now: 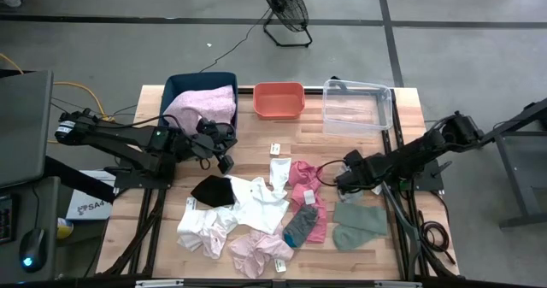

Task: Pick & Place Cloths
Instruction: Put the gray sock into the orange bin

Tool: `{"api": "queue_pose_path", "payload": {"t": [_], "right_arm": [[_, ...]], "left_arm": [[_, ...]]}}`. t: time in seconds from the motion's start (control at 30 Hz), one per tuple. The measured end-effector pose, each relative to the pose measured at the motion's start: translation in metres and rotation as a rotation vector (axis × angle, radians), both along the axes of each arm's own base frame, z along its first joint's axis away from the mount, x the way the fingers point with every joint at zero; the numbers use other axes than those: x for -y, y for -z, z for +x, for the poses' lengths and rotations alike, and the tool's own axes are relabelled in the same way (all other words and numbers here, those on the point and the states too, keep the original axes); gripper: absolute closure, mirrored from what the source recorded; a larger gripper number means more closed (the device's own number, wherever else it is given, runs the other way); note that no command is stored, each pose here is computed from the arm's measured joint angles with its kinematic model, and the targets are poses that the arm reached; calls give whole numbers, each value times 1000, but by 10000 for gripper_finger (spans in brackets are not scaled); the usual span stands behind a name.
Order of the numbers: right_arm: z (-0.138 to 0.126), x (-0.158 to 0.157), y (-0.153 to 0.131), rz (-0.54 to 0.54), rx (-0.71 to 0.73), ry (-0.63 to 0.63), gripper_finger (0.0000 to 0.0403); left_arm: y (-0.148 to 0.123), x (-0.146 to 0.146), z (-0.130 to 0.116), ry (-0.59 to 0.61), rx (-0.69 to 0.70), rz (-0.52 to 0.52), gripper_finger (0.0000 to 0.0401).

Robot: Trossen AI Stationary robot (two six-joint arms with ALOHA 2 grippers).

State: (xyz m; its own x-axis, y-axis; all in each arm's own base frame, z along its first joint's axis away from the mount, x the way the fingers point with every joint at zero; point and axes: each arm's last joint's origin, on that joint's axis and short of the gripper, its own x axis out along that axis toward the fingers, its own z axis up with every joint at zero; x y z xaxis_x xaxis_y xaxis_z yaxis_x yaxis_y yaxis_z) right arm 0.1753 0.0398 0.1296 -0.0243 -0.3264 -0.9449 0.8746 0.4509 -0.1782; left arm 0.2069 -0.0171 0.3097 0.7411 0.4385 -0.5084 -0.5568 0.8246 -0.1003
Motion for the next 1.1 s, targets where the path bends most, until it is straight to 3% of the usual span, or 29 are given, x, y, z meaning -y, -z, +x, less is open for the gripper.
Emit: {"api": "queue_pose_path", "payload": {"t": [0.2, 0.63, 0.9, 1.1], "right_arm": [[1, 0, 0, 7, 6, -3, 228], [1, 0, 1, 11, -14, -61, 386], [0, -2, -3, 18, 8, -110, 396], [2, -6, -30, -66, 167, -191, 397]], "left_arm": [[0, 0, 0, 7, -1, -5, 393], [0, 0, 0, 6, 1, -9, 393], [0, 0, 0, 5, 2, -9, 393], [-2, 0, 2, 3, 28, -13, 393]]}}
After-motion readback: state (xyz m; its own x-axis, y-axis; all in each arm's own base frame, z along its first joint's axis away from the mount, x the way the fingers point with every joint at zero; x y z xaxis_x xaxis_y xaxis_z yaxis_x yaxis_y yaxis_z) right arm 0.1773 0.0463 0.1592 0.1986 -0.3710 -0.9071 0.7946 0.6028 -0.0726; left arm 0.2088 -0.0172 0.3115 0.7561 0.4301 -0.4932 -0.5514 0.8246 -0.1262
